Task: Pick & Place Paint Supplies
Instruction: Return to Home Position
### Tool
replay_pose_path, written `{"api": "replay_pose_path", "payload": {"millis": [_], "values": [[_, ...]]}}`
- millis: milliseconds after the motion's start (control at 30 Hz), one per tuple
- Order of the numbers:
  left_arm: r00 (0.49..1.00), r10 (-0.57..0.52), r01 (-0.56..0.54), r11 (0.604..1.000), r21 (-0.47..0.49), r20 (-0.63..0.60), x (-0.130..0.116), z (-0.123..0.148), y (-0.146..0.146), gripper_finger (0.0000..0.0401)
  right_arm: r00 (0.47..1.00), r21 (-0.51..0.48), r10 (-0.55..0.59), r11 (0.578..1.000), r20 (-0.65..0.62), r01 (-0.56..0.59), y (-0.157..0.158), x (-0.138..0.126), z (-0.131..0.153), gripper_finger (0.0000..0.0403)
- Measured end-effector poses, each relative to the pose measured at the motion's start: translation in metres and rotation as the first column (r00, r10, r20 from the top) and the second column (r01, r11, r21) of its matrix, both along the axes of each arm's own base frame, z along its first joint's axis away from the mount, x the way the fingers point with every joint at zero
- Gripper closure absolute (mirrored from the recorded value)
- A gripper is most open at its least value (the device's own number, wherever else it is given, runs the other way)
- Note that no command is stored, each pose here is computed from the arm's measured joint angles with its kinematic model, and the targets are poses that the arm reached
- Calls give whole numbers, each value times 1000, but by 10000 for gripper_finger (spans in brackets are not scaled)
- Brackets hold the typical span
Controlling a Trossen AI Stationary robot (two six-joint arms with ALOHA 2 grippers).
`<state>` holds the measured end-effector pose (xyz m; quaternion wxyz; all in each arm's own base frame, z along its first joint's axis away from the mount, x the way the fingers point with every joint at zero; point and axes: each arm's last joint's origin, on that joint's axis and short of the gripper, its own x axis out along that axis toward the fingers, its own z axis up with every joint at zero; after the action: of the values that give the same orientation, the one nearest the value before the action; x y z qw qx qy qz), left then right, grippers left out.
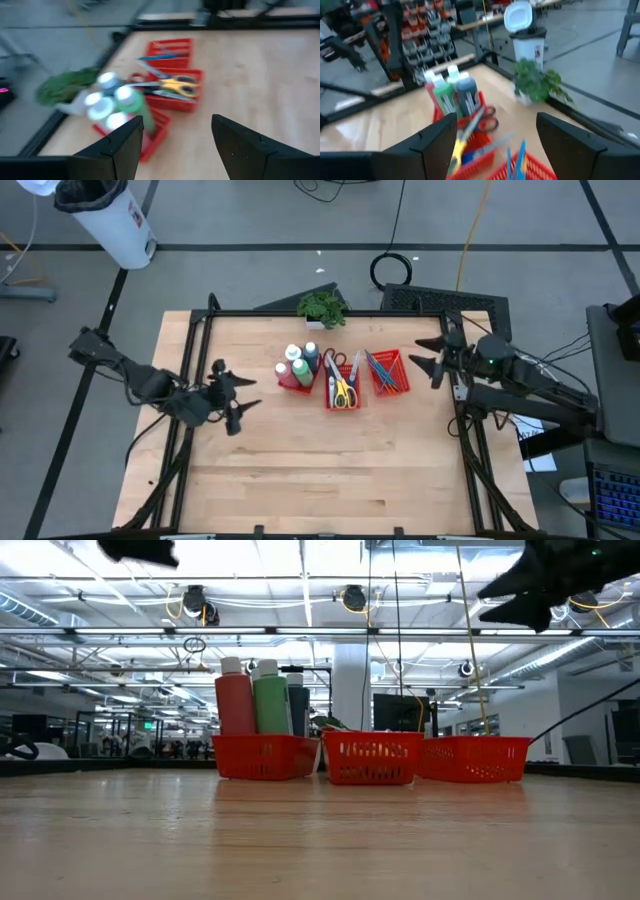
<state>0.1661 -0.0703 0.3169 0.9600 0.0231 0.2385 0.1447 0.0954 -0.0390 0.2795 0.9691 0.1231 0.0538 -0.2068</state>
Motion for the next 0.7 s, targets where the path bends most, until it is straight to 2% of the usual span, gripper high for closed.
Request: {"api": "replay_pose_path", "payload": {"millis": [133, 300, 367, 533, 700], "values": [[993, 77, -79, 997, 9, 91, -10, -46, 5, 160, 997, -10, 5, 1000, -72, -6, 4, -10, -7, 138], [967, 93, -80, 995, -62, 237, -21, -95, 17, 160, 996, -35, 11, 999, -92, -14, 6, -14, -8, 136], [955, 56, -37, 997, -71, 291, -27, -108, 21, 160, 996, -40, 13, 999, -90, -17, 6, -14, -8, 139], [915, -41, 68, 996, -55, 402, -40, -129, 30, 160, 992, -87, 42, 995, -119, -52, 8, -16, -9, 138], [887, -87, 113, 993, -32, 454, -51, -133, 36, 160, 994, -156, 72, 984, -87, -85, 14, -25, -6, 136]]}}
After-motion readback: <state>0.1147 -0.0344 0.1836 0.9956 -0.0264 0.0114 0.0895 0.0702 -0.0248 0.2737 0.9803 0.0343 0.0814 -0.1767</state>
